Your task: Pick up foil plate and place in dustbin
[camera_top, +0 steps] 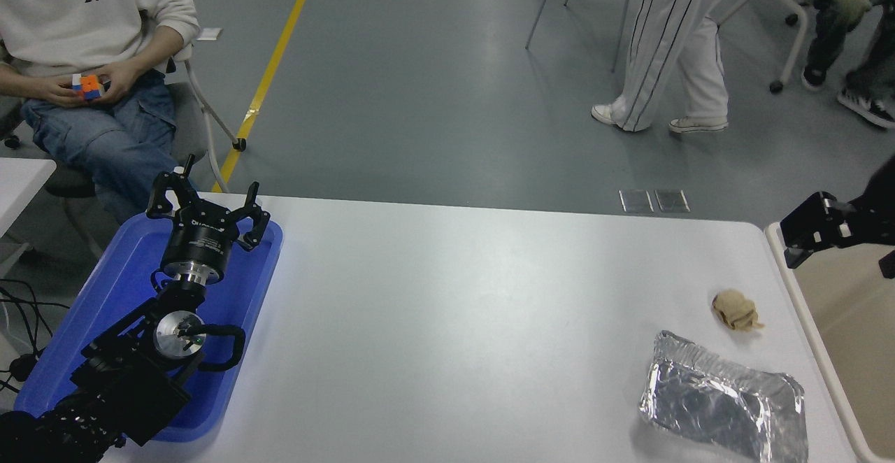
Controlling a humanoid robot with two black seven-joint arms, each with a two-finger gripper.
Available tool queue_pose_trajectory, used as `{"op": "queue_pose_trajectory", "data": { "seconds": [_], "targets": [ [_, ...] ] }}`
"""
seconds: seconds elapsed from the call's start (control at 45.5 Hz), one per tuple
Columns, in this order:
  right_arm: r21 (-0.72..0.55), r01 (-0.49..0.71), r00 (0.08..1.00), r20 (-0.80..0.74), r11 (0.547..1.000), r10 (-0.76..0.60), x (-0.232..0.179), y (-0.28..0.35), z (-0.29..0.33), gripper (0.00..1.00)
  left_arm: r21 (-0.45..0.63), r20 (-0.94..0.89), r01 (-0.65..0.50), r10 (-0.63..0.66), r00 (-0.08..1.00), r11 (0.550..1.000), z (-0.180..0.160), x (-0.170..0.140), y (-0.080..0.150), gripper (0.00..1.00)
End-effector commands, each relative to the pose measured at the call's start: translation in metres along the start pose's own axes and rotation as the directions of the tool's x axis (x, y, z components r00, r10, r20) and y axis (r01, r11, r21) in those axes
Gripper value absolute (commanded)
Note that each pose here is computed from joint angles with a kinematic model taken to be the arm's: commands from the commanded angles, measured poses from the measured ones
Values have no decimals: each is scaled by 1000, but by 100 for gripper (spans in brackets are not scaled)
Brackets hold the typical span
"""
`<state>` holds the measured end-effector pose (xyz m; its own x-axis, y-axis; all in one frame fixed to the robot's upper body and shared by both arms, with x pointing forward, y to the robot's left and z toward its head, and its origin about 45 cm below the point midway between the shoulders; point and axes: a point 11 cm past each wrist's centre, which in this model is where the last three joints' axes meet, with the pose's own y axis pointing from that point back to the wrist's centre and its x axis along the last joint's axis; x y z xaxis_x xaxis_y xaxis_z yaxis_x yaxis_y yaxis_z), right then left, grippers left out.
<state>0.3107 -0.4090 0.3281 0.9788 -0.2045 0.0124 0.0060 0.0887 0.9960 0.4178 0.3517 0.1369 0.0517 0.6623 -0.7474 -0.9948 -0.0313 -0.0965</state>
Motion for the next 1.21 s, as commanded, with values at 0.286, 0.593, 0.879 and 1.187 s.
{"op": "queue_pose_trajectory", "data": {
  "seconds": [0.286, 0.593, 0.879, 1.187],
  "targets": [
    [57, 159, 981, 107, 986, -165, -52, -103, 34, 100, 0, 0, 0, 0, 1000, 1000, 0, 0, 0, 100],
    [60, -28, 993, 116, 998, 21, -53, -147, 46, 100, -2, 0, 0, 0, 1000, 1000, 0, 0, 0, 100],
    [45, -56, 983, 175, 997, 47, -59, -190, 63, 100, 1, -1, 0, 0, 1000, 1000, -1, 0, 0, 100],
    [43, -52, 980, 196, 998, 43, -64, -206, 68, 100, -2, 0, 0, 0, 1000, 1000, 0, 0, 0, 100]
  ]
}}
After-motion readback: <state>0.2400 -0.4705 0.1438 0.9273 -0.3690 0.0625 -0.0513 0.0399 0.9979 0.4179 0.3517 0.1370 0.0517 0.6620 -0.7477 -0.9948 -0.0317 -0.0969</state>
